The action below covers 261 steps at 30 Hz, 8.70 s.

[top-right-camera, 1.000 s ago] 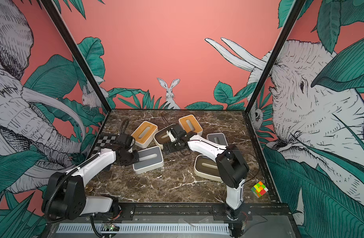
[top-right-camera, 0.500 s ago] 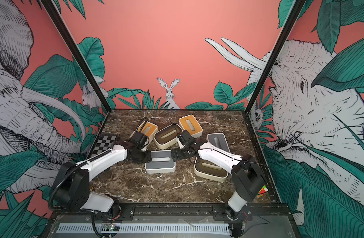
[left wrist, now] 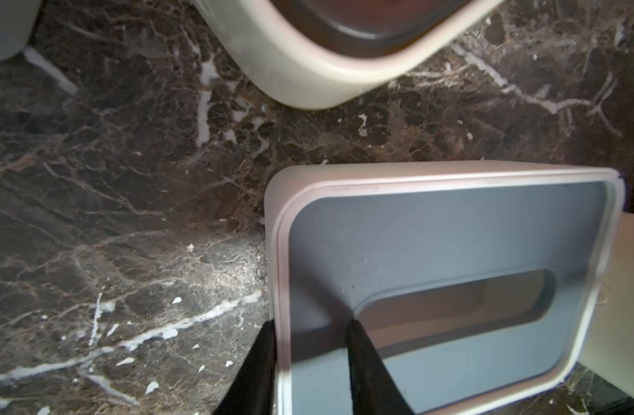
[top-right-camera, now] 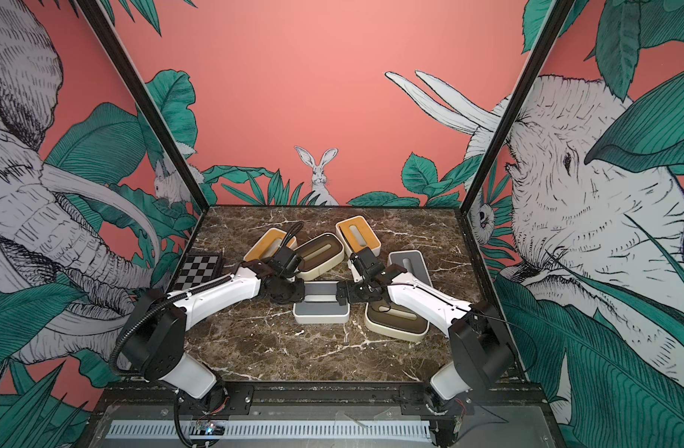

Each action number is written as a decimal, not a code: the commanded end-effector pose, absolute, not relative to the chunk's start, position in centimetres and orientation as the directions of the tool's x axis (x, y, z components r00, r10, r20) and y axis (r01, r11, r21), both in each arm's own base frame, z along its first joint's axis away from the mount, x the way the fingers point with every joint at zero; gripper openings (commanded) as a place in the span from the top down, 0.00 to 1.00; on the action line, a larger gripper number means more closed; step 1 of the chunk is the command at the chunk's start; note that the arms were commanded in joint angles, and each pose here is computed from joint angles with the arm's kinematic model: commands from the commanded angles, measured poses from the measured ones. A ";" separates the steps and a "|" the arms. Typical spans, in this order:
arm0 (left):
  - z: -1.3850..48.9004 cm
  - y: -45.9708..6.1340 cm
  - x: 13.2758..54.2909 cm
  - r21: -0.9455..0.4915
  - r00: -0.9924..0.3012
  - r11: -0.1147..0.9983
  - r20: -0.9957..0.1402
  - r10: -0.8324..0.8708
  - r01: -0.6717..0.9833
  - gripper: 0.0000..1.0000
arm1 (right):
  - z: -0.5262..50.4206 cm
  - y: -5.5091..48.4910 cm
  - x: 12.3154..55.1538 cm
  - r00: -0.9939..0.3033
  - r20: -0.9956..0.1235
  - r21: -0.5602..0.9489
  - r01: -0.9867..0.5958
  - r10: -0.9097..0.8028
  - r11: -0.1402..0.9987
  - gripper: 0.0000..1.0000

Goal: Stack the tissue boxes
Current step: Move the tissue box to the center of the board, then pick up the tissue box from the center of the board, then place the tissue box at the tissue box.

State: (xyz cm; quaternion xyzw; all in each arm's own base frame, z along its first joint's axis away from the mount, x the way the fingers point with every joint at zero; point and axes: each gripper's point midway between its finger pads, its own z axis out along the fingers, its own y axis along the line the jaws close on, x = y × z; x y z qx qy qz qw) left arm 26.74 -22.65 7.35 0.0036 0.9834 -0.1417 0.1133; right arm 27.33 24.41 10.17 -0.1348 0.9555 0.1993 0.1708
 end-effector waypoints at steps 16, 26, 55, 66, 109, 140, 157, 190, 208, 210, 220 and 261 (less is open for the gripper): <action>6.0 -21.2 24.9 -0.185 -0.989 0.983 -0.146 -0.024 0.004 0.85 | 11.6 24.1 29.0 -0.894 -0.425 0.352 -0.307 -0.141 0.884 0.03; 8.3 -21.0 25.8 -0.186 -0.975 0.982 -0.221 -0.017 0.025 0.82 | 11.1 25.1 30.3 -0.896 -0.414 0.345 -0.316 -0.159 0.884 0.06; 15.5 -18.4 37.6 -0.189 -0.907 0.955 -0.397 0.138 0.228 0.61 | 16.1 27.2 35.1 -0.829 -0.528 0.285 -0.379 -0.185 0.881 0.20; 13.0 -17.5 38.0 -0.167 -0.927 0.977 -0.370 0.059 0.129 0.59 | 14.1 28.6 35.7 -0.851 -0.487 0.319 -0.383 -0.197 0.867 0.19; 8.3 -13.0 45.1 0.072 -0.777 0.800 -0.201 0.597 0.596 0.40 | 13.4 29.1 33.7 -0.868 -0.463 0.403 -0.387 -0.181 0.829 0.16; 6.3 -12.1 44.0 0.057 -0.829 0.840 -0.138 0.542 0.540 0.65 | 13.1 29.2 33.5 -0.872 -0.456 0.415 -0.386 -0.179 0.824 0.12; 11.9 -9.6 42.8 0.105 -0.817 0.845 -0.214 0.535 0.525 0.83 | 13.9 29.6 33.2 -0.868 -0.471 0.455 -0.392 -0.158 0.800 0.11; 20.8 -26.9 20.8 0.101 0.084 -0.048 -0.395 0.915 0.994 0.83 | 13.8 17.5 26.0 -0.921 -0.390 0.479 -0.184 0.020 0.858 0.07; 17.1 -30.3 22.2 0.011 0.058 -0.057 -0.288 0.956 0.998 0.84 | 12.9 12.0 24.8 -0.933 -0.323 0.460 -0.008 0.159 0.888 0.06; 16.8 -30.7 22.1 0.007 0.062 -0.062 -0.289 0.955 0.998 0.84 | 12.8 12.1 24.8 -0.933 -0.321 0.466 -0.009 0.160 0.885 0.06; 15.3 -30.3 22.3 0.053 0.098 -0.088 -0.240 0.966 0.995 0.84 | 12.7 12.0 24.8 -0.934 -0.318 0.473 -0.009 0.161 0.881 0.06; 13.0 -30.4 22.3 0.054 0.115 -0.106 -0.191 0.975 0.993 0.84 | 12.6 12.3 25.1 -0.933 -0.322 0.489 -0.016 0.164 0.872 0.05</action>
